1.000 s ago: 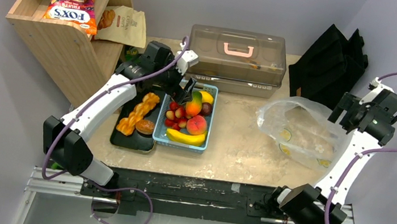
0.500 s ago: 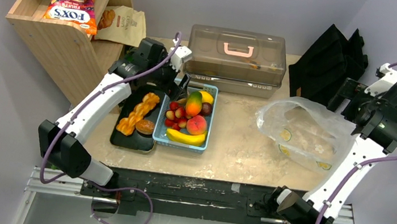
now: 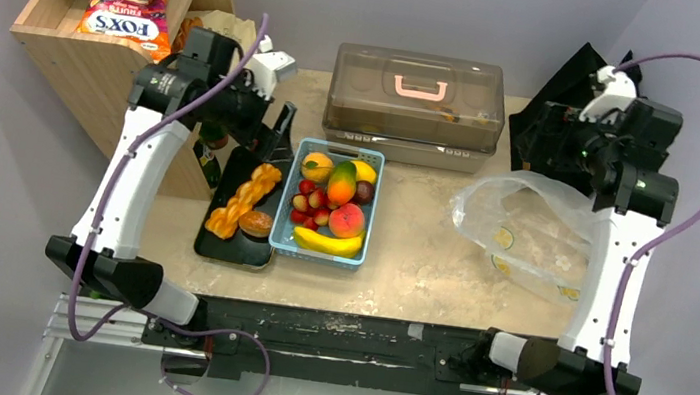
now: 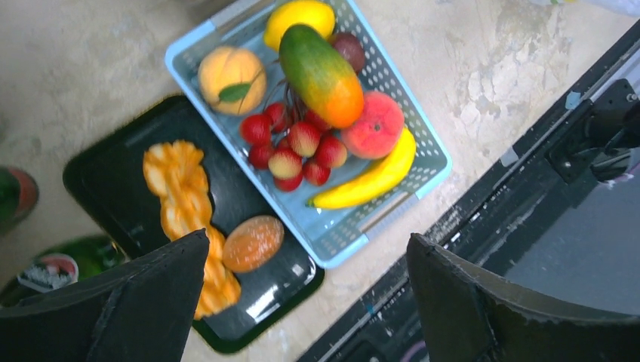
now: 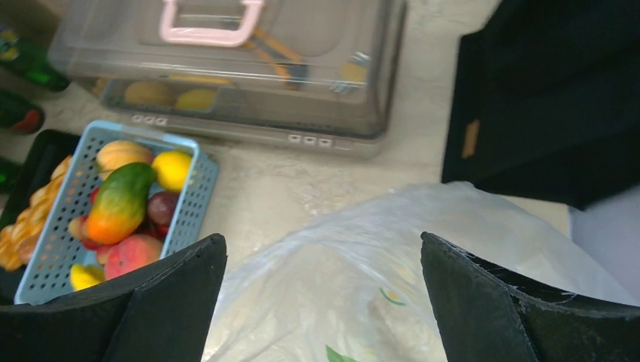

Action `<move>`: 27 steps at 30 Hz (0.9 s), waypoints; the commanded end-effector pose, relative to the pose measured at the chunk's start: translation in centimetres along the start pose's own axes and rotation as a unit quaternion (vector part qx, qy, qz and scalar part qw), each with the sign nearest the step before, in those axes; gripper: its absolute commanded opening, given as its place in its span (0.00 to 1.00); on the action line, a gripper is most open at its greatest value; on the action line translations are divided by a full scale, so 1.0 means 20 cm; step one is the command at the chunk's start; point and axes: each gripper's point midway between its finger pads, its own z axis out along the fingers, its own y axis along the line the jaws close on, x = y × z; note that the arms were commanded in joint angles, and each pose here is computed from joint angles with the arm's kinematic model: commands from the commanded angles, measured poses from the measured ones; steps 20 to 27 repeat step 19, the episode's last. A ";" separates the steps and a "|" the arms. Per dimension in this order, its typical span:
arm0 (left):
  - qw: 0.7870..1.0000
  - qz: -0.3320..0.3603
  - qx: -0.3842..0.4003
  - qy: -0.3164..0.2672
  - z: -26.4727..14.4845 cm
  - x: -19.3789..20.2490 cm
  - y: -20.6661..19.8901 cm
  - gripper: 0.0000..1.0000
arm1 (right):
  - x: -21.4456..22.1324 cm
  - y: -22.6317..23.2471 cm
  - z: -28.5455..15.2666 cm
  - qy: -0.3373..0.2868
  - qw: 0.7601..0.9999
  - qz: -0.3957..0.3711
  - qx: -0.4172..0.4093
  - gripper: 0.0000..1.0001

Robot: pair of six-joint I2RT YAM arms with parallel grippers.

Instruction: Untie the knot of the grocery bags and take out the mixed food

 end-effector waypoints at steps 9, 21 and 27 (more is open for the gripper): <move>0.997 -0.057 -0.033 0.043 -0.29 0.33 -0.05 1.00 | 0.28 0.45 -0.12 0.021 0.988 -0.084 -0.130 0.99; 0.994 -0.091 -0.064 0.011 -0.34 0.33 -0.02 1.00 | 0.44 0.43 -0.22 0.041 0.986 -0.108 -0.123 0.99; 0.994 -0.091 -0.064 0.011 -0.34 0.33 -0.02 1.00 | 0.44 0.43 -0.22 0.041 0.986 -0.108 -0.123 0.99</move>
